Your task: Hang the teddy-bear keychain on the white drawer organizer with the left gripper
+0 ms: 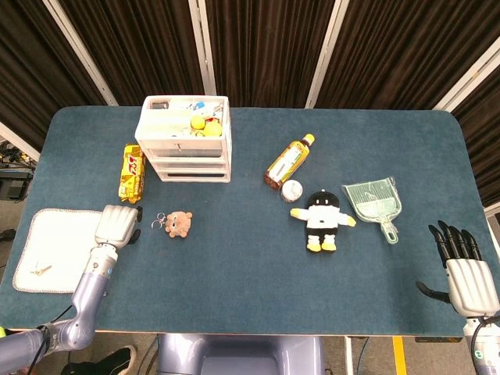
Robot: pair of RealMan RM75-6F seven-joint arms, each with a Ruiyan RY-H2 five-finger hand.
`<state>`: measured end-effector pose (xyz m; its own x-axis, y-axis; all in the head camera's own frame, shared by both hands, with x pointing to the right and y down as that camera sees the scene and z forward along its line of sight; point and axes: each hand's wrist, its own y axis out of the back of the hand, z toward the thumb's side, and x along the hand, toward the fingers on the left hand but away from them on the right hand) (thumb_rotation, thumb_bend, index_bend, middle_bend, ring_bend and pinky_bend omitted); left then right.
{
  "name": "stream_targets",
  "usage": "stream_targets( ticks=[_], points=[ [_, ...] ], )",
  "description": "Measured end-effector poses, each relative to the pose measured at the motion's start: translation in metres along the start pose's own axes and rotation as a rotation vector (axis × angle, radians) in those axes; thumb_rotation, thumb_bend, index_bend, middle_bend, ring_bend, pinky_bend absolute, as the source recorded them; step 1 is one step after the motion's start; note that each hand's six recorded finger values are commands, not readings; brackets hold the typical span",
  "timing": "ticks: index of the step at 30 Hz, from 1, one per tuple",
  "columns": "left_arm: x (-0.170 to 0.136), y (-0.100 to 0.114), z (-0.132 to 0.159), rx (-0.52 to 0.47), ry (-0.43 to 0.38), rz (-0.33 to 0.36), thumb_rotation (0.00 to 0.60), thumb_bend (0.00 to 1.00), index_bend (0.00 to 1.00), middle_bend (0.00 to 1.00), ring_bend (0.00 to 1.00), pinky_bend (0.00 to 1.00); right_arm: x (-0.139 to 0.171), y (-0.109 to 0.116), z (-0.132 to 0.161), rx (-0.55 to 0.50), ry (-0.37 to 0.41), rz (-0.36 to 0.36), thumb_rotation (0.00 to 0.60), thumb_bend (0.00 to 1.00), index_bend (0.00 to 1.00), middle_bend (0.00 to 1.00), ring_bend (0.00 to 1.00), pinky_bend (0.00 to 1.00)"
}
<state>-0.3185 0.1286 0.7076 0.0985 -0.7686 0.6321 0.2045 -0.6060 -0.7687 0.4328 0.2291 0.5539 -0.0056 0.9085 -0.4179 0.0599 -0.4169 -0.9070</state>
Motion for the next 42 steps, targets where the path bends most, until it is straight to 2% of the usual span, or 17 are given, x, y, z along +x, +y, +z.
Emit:
stream_targets(
  ticks=[16,28,42],
  points=[
    [0.035,-0.005,0.037,0.104,-0.059,0.005,0.6,0.35,0.49,0.98,0.85,0.71,0.001,0.002,-0.002,-0.017,-0.008,-0.008,0.6,0.04,0.01,0.0,0.0,0.0],
    [0.049,-0.016,0.041,0.135,-0.055,-0.049,0.6,0.35,0.5,0.98,0.85,0.71,0.0,0.005,-0.004,-0.031,-0.018,-0.024,0.6,0.04,0.02,0.0,0.0,0.0],
    [0.052,-0.02,0.047,0.136,-0.062,-0.062,0.6,0.38,0.55,0.97,0.85,0.71,0.0,0.007,-0.004,-0.036,-0.017,-0.033,0.6,0.04,0.02,0.0,0.0,0.0]
  ],
)
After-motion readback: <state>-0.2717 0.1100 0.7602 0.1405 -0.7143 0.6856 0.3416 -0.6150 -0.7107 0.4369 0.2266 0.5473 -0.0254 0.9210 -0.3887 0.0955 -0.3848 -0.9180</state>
